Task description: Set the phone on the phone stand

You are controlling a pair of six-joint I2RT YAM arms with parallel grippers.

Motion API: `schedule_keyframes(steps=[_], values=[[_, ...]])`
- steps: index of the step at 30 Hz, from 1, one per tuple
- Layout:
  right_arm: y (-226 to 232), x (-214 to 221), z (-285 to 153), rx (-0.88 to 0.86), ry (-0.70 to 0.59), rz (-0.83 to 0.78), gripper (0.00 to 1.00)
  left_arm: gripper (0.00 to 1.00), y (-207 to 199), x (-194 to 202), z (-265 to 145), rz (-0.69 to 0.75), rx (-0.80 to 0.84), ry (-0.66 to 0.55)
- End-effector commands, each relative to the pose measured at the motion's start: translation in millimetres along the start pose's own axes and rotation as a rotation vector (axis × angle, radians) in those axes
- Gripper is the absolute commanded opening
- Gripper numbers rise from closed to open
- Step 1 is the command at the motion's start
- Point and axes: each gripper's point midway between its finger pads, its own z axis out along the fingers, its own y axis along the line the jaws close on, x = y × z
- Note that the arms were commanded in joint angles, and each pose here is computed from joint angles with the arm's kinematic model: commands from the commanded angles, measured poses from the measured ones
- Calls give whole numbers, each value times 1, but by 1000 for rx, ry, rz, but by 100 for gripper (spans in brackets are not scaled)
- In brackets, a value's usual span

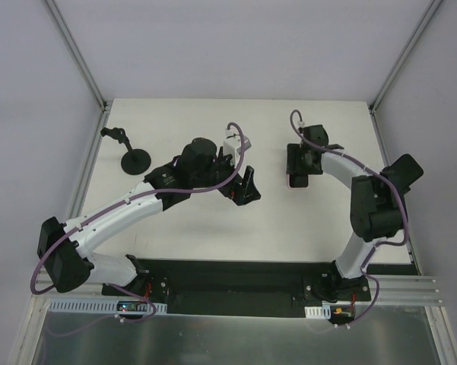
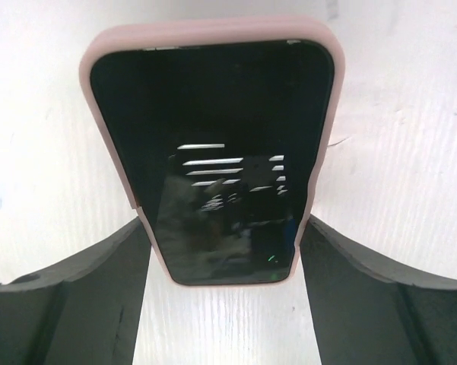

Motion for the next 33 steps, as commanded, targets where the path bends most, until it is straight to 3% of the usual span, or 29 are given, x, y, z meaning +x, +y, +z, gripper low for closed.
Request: schedule_keyframes(steps=[1,5,11,15,22,33], values=[[75,-41,-64,-183,-338,-325,1,89,21,-27,-19,-62,-97,-134],[121,-19,-94,-242,-397,-465,1,91,55,-35,-28,-279,-126,-180],[189,13,-135,-469,-437,-457,1,87,80,-32,-33,-507,-139,-187],[214,22,-150,-564,-441,-458,1,85,88,-33,-44,-468,-158,-241],[236,25,-179,-650,-504,-440,1,60,102,-8,-37,-438,-190,-185],[244,32,-194,-654,-527,-481,1,46,101,0,-18,-396,-121,-101]])
